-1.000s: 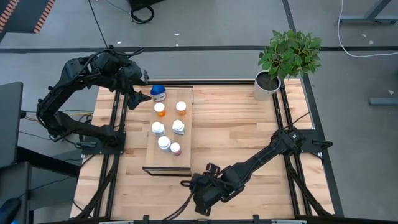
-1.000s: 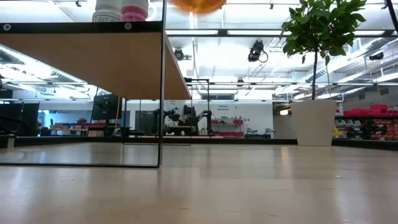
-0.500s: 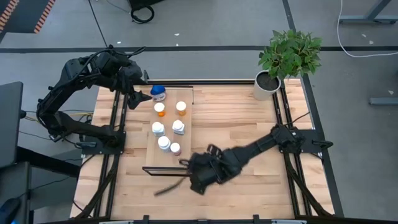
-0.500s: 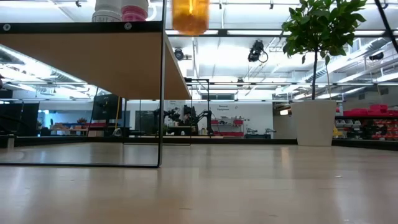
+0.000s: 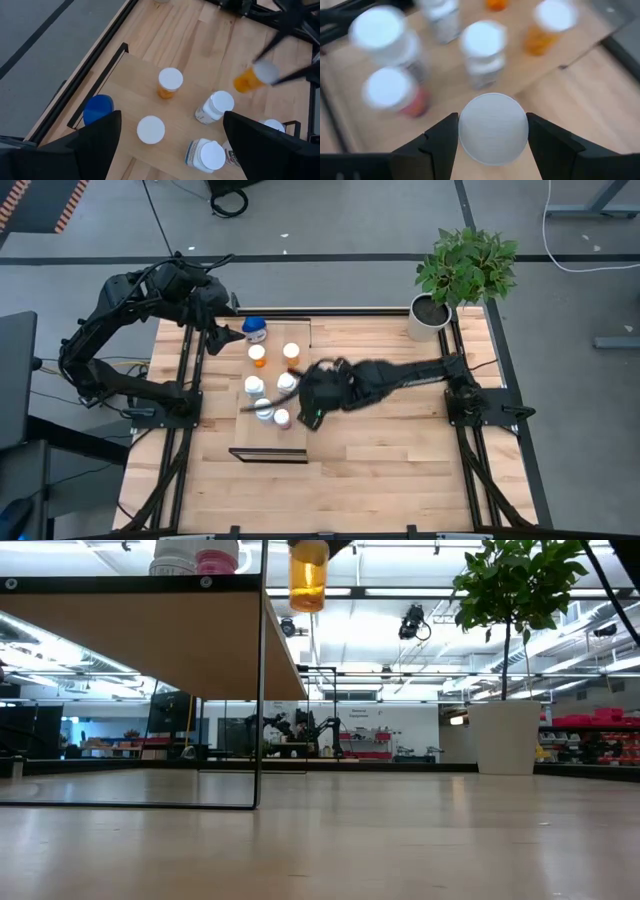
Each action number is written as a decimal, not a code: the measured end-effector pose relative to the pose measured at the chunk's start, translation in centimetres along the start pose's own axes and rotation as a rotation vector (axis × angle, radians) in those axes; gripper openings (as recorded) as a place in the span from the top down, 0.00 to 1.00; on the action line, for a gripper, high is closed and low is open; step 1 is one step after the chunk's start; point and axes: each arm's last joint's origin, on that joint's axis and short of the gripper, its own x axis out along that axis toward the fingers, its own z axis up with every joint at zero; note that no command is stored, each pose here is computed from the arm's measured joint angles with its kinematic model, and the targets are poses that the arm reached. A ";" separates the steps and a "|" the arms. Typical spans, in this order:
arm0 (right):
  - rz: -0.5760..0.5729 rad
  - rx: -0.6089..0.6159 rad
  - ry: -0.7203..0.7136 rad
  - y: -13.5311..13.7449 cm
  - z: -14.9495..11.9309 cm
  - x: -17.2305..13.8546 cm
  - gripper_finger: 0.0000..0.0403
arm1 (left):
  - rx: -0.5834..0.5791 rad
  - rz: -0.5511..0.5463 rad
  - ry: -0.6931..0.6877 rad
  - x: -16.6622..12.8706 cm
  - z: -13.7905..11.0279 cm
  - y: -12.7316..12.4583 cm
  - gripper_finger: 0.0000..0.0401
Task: Pick and place medicine bottles onto shelf by color
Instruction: Put the orange pill bottle on the shelf, then adjust the white pill bottle on the shelf
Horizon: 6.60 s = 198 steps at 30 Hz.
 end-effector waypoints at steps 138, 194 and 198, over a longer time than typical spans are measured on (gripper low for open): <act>0.093 -0.052 -0.092 -14.3 10.9 10.7 0.34 | 0.017 -0.002 -0.146 -0.1 1.4 0.0 0.12; 0.015 0.116 -0.311 -17.3 9.5 -6.3 0.34 | -0.334 0.022 -0.291 0.1 3.0 0.2 0.12; 0.006 0.101 -0.287 -17.4 9.3 -6.3 0.34 | -0.440 0.064 -0.195 0.4 2.0 0.3 0.12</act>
